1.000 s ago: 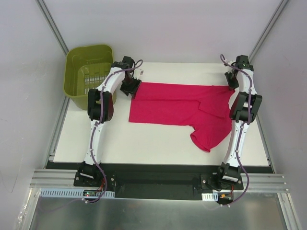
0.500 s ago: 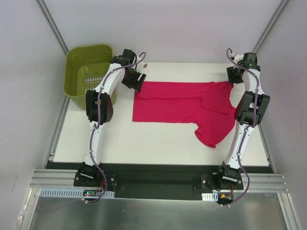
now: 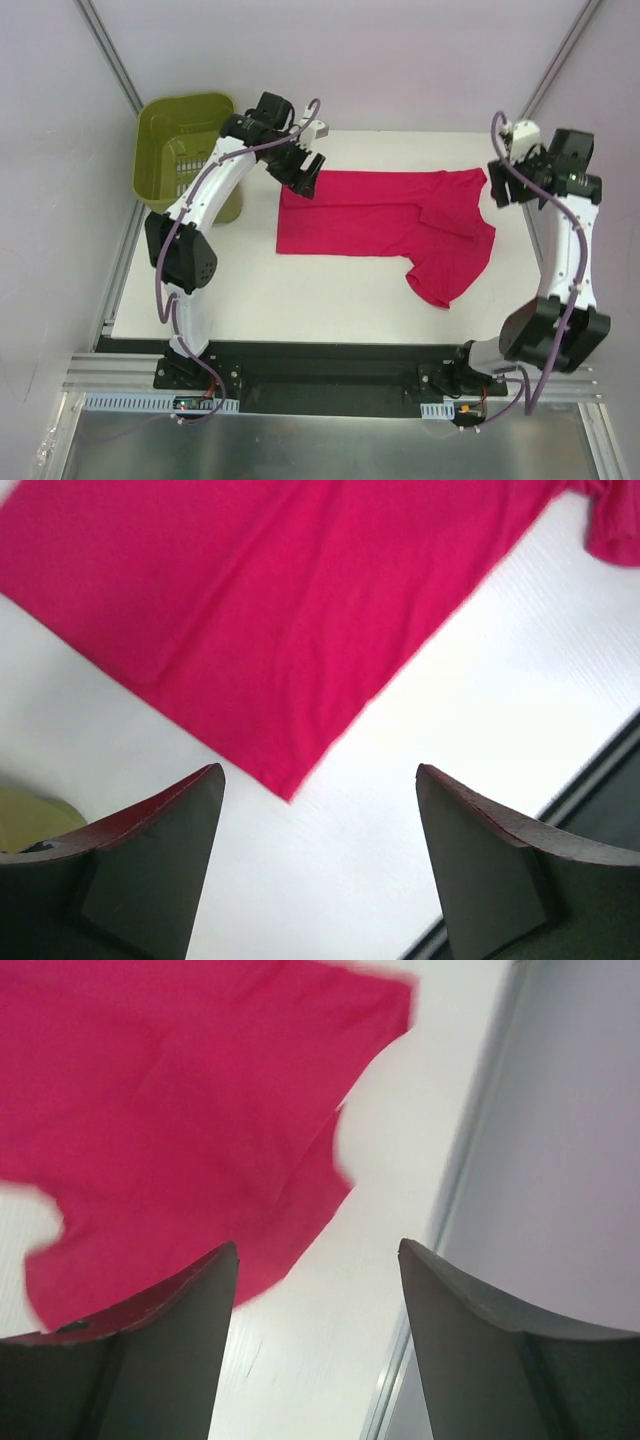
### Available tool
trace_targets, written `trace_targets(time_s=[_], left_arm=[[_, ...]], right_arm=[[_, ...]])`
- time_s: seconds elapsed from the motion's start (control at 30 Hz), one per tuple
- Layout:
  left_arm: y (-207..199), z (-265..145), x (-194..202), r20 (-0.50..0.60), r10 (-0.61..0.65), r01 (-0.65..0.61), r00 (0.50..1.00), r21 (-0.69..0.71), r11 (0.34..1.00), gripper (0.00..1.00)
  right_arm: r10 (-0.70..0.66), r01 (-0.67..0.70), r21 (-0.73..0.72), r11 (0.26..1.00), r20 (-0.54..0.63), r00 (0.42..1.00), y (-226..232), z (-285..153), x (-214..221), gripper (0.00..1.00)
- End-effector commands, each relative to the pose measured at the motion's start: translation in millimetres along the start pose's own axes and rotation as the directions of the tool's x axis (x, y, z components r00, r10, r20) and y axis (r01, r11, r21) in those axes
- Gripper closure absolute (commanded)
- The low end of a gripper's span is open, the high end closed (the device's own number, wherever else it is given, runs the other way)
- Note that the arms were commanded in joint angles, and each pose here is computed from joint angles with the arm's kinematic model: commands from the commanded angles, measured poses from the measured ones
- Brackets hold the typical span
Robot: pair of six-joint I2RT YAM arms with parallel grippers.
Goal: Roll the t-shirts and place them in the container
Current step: Fold the T-shirt at the center of the board.
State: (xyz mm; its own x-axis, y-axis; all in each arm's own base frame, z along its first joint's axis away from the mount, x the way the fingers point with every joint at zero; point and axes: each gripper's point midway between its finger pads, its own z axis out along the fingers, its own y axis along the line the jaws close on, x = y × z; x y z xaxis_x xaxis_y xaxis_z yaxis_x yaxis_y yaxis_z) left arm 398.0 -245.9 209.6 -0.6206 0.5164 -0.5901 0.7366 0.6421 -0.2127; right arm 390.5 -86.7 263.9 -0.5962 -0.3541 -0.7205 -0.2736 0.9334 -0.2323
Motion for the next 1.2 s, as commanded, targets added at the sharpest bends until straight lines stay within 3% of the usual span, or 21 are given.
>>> trace_targets(time_s=[0.0,0.1,0.2,0.33,0.4,0.53,0.83,1.17], left_arm=[[-33.0,-48.1,16.7,0.033,-0.040,0.038,0.999,0.053,0.998,0.20],[-40.6,-56.0,46.9,-0.006,-0.011,0.011,1.000,0.050,0.999,0.16],[-38.6,-45.2,87.6,-0.101,-0.059,0.063,0.993,0.039,0.997,0.18],[-40.4,-33.0,113.4,-0.161,-0.113,0.124,0.980,0.058,0.991,0.21],[-39.2,-27.5,124.3,-0.188,-0.114,0.127,0.975,0.058,0.990,0.21],[-29.2,-21.3,130.3,-0.217,-0.119,0.127,0.969,0.027,0.991,0.22],[-13.8,-15.4,139.0,-0.248,-0.138,0.142,0.959,-0.001,0.990,0.23],[-2.0,-14.4,146.7,-0.273,-0.168,0.168,0.947,-0.026,0.985,0.22]], right_arm=[[-0.253,0.223,-0.301,0.927,-0.066,0.965,90.0,-26.1,72.3,0.31],[-0.530,0.474,-0.445,0.760,-0.002,0.848,139.0,-39.1,128.2,0.31],[-0.686,0.619,-0.525,0.584,0.089,0.722,171.8,-46.9,174.6,0.32],[-0.794,0.686,-0.631,0.361,0.178,0.581,198.3,-49.7,225.5,0.34],[-0.814,0.683,-0.667,0.296,0.197,0.546,204.4,-47.6,243.4,0.36],[-0.827,0.695,-0.671,0.257,0.220,0.518,205.8,-34.3,247.6,0.37],[-0.811,0.598,-0.755,0.269,0.158,0.564,202.7,-12.3,240.5,0.47],[-0.850,0.585,-0.798,0.143,0.203,0.486,211.3,-5.8,255.1,0.54]])
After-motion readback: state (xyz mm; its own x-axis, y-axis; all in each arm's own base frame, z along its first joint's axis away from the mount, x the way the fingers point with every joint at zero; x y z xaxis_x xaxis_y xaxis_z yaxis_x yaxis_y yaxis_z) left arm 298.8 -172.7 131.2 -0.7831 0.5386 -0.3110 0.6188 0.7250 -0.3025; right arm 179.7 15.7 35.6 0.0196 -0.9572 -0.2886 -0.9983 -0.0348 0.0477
